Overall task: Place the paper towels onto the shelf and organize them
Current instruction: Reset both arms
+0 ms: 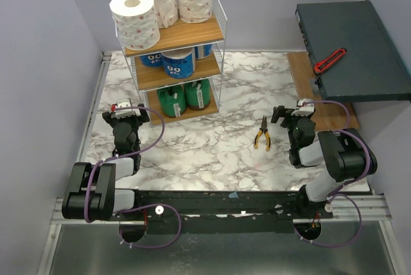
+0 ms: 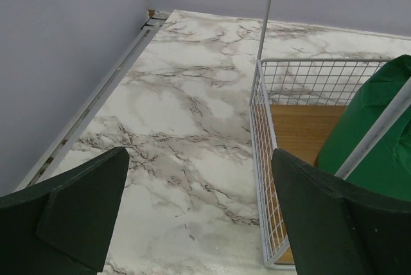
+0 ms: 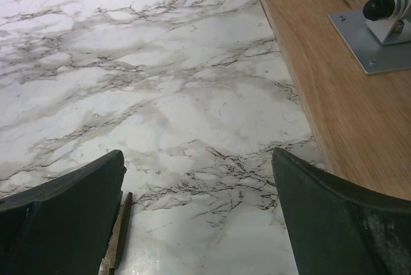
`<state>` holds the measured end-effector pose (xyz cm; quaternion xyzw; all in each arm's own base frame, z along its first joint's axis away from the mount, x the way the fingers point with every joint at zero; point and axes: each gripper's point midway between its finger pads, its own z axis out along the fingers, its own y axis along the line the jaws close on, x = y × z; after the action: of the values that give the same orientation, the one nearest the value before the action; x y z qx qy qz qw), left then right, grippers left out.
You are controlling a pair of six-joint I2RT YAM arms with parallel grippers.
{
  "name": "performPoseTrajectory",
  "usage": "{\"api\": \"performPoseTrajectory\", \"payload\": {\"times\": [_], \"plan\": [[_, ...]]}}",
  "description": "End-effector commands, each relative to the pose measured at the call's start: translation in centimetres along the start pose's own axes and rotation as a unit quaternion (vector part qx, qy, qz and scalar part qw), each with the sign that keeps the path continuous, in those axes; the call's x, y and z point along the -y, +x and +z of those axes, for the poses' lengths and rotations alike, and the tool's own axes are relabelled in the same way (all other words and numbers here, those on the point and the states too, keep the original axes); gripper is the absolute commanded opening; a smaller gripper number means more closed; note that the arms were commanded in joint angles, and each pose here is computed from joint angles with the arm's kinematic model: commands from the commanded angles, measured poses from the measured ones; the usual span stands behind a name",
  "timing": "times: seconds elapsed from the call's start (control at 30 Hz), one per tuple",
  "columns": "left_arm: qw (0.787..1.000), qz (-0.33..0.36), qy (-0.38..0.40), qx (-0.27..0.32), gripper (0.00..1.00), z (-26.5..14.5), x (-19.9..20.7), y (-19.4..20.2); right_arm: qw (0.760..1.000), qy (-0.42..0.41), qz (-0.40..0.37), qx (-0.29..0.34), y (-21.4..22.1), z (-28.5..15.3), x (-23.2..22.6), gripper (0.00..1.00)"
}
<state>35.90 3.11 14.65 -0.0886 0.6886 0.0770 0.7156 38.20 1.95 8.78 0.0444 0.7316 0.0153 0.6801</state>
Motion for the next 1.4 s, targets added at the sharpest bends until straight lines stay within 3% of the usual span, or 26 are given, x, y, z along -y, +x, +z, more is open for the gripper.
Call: {"api": "performPoseTrajectory", "payload": {"times": [0.0, 1.37], "plan": [[1.0, -0.011, 0.017, 0.011, 0.99, 0.39, 0.89, -0.82, 1.0, 0.001, 0.001, 0.004, -0.15, 0.19, 0.18, 1.0], [1.0, -0.01, 0.017, 0.01, 0.98, 0.46, 0.94, -0.85, 1.0, 0.001, 0.001, 0.006, -0.25, 0.21, 0.17, 1.0]]}}
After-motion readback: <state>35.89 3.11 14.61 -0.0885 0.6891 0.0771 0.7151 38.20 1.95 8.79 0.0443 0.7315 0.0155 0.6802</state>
